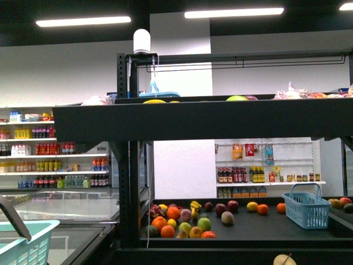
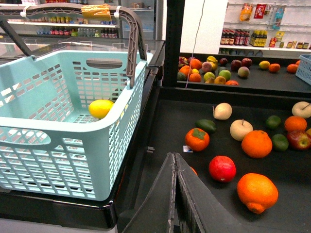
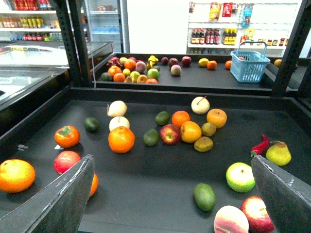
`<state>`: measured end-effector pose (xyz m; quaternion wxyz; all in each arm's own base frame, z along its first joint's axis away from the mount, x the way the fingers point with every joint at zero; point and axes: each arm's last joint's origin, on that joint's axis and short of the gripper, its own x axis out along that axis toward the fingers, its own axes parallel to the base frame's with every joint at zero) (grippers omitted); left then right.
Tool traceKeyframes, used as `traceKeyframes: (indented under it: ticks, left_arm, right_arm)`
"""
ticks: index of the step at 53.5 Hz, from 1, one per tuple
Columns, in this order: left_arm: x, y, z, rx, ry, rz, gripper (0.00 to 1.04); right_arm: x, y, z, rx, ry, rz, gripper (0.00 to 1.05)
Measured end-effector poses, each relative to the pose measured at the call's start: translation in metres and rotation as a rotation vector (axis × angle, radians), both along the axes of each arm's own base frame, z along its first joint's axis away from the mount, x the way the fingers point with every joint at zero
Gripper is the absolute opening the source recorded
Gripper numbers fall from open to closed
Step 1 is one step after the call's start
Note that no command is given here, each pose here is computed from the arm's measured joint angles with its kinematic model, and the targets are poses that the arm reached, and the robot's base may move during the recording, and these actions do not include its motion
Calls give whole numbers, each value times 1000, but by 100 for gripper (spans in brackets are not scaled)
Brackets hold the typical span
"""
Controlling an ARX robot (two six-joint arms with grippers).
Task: Pick lemon from shelf
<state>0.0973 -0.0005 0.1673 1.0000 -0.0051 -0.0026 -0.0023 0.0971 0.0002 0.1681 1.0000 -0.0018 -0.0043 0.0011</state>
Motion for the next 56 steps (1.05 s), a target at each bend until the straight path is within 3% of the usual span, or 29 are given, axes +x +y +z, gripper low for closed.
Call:
traceKeyframes:
  ticks: [27, 56]
  left_arm:
    - [0, 0, 0, 1, 0, 0, 99]
    - [0, 0, 0, 2, 0, 0, 97]
  right_arm:
    - [0, 0, 0, 0, 0, 0, 97]
    - [0, 0, 0, 0, 0, 0, 97]
